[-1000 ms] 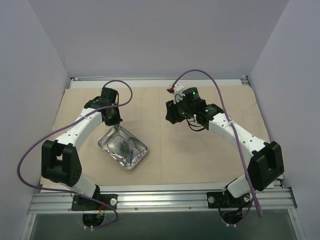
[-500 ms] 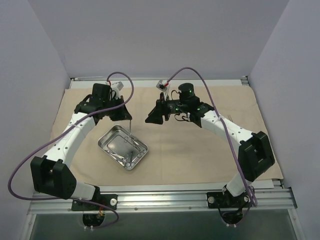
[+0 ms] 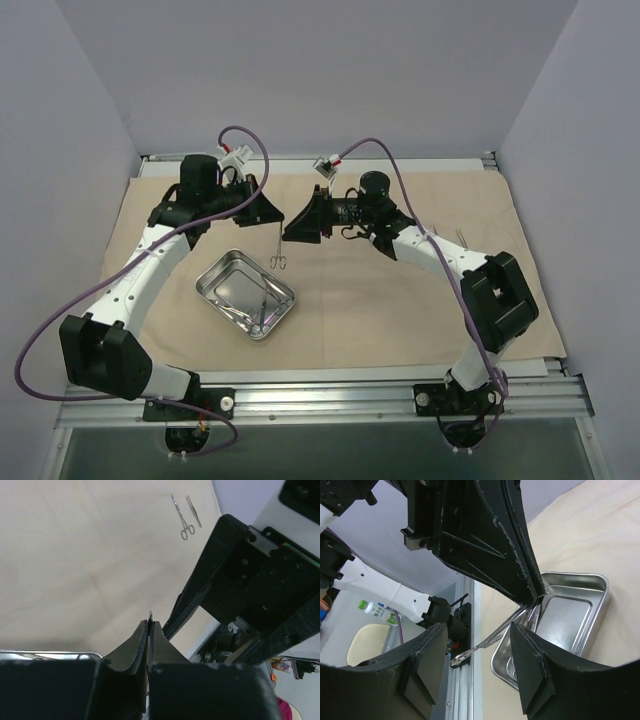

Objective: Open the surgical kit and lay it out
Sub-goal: Place the medical item in the surgical kit.

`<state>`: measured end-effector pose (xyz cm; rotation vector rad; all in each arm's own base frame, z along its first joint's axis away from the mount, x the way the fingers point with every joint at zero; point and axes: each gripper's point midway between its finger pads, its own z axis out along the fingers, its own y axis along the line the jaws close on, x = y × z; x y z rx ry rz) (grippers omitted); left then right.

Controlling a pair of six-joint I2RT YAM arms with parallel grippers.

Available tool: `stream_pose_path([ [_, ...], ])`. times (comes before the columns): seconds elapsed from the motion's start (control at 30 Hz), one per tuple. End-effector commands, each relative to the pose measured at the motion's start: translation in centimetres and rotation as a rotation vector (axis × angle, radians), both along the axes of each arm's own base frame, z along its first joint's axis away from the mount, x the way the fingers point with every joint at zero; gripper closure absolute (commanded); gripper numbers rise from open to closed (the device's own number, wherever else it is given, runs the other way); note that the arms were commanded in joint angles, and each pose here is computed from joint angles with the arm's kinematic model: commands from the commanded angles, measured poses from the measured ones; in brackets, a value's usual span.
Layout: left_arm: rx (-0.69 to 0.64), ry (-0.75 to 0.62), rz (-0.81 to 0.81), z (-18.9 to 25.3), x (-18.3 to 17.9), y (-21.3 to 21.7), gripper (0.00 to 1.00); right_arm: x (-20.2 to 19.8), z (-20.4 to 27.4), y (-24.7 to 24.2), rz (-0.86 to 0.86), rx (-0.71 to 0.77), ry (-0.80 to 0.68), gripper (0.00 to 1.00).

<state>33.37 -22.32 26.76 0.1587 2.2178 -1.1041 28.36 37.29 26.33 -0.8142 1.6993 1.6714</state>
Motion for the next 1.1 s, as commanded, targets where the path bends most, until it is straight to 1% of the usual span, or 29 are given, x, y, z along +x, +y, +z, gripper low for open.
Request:
stream_pose_path([
  [0.0,-0.108,-0.126,-0.054,4.9,-0.3,-1.3,0.98,-0.5,3.0,-0.2,0.034,0.1,-0.051,0.47],
  [0.17,-0.128,-0.121,-0.063,5.2,-0.6,-1.4,0.98,0.1,2.5,-0.6,0.0,0.08,-0.058,0.47],
  [0.53,-0.204,-0.114,-0.118,6.6,-1.2,-2.9,0.98,0.6,1.8,-0.4,-0.01,0.052,-0.066,0.47],
  [0.63,-0.234,-0.113,-0.135,6.9,-1.4,-3.4,0.98,0.5,1.9,-0.4,-0.004,0.059,-0.075,0.48],
  [0.73,-0.254,-0.118,-0.144,7.2,-1.4,-3.6,0.98,0.4,2.6,-0.4,0.0,0.088,-0.071,0.51],
  [0.93,-0.279,-0.127,-0.16,7.7,-1.5,-3.9,0.98,0.1,3.1,-0.5,0.011,0.118,-0.066,0.64],
  [0.97,-0.28,-0.127,-0.161,7.7,-1.5,-3.9,0.98,-0.1,3.2,-0.5,0.014,0.12,-0.068,0.74],
  [1.03,-0.285,-0.122,-0.162,7.6,-1.4,-3.9,0.98,-0.1,3.2,-0.5,0.011,0.115,-0.064,0.83],
  [1.07,-0.284,-0.118,-0.158,7.5,-1.3,-3.9,0.98,-0.1,3.0,-0.5,0.01,0.109,-0.062,0.91],
])
